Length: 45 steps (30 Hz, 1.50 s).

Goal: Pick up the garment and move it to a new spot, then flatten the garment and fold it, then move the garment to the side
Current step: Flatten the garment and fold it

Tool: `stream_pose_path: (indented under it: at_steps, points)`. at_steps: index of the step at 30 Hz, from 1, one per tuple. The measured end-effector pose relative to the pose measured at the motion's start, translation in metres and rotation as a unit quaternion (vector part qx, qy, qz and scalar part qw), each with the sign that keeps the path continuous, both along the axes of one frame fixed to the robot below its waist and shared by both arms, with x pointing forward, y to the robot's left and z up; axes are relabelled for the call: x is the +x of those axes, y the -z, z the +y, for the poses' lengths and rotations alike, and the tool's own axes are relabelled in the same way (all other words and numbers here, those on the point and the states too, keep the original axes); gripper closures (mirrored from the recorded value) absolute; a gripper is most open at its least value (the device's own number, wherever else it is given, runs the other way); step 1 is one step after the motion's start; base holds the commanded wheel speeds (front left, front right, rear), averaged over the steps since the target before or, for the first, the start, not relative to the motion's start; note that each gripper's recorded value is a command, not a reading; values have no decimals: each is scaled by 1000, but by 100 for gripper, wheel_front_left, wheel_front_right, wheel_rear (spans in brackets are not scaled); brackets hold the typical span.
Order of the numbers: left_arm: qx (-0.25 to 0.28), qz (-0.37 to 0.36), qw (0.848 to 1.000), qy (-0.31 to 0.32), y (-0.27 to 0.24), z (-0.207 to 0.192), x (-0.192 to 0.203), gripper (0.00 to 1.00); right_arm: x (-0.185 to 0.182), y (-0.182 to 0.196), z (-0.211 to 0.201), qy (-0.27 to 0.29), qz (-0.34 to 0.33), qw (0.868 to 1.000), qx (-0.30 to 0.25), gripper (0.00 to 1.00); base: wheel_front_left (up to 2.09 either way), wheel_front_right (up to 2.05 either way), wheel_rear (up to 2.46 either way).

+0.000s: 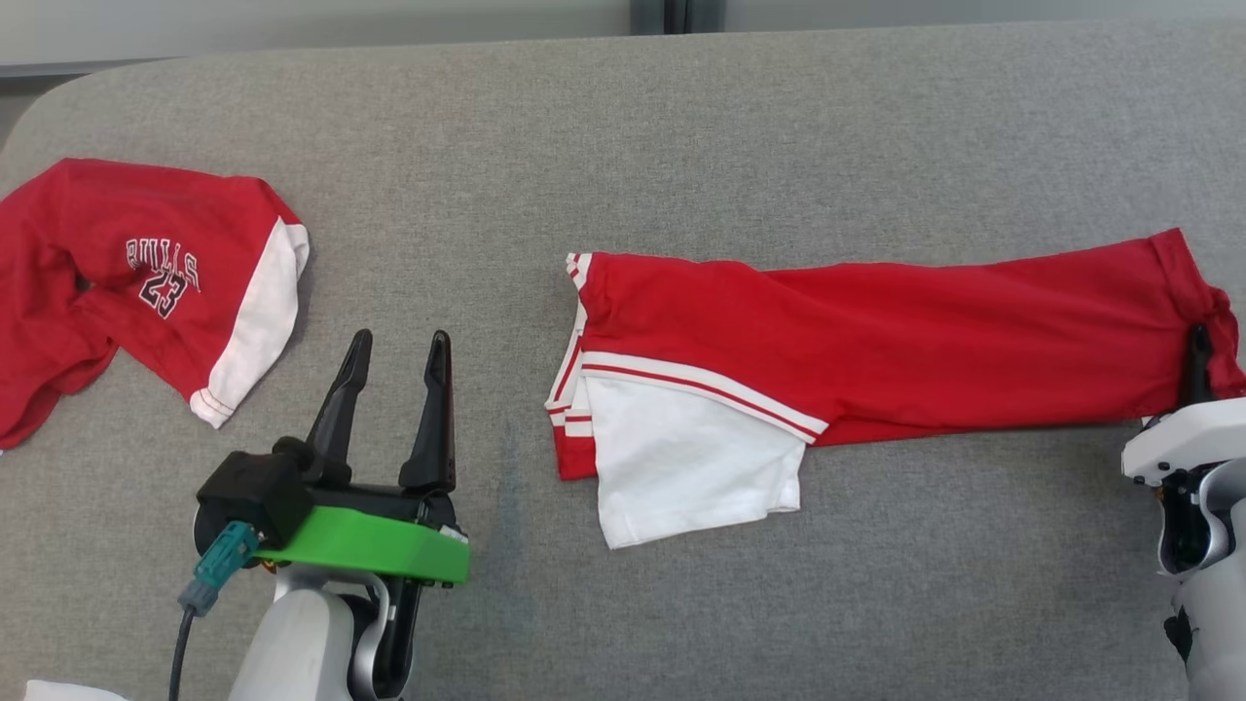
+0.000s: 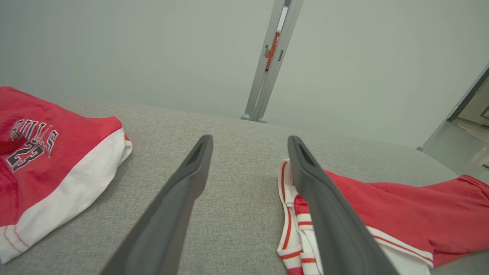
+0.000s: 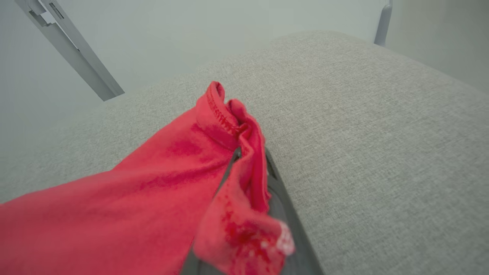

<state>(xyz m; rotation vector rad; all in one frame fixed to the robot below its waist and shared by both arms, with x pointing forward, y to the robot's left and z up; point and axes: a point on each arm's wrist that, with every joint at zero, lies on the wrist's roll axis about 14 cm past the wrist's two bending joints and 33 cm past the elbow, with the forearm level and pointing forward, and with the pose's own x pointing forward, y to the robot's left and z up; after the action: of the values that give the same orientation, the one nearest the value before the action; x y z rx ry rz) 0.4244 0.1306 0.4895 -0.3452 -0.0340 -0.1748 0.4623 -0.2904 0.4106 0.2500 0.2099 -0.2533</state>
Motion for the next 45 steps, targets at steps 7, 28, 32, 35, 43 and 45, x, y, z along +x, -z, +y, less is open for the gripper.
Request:
stream_pose_path:
  at_steps: [7, 28, 32, 35, 43, 45]
  points:
    - [-6, 0, 1000, -2, 0, 1, 1, 0, 24, -32, 39, -48, -58, 997, 6, 100, 0, 0, 0]
    - [-14, -33, 998, -49, -28, 33, -20, 0, -16, -96, 295, -380, -114, 908, 138, 100, 0, 0, 0]
    - [-14, -34, 997, -70, -30, 47, -29, 0, -26, -84, 320, -409, -90, 897, 141, 100, 0, 0, 0]
    - [-16, -35, 996, -82, -31, 55, -35, 0, -32, -72, 332, -422, -72, 893, 139, 100, 0, 0, 0]
    - [-14, -32, 993, -109, -31, 72, -48, 0, -42, -42, 354, -447, -28, 885, 128, 0, 0, 0, 0]
    - [-14, -31, 993, -113, -30, 75, -50, 0, -45, -40, 361, -453, -21, 881, 137, 0, 0, 0, 0]
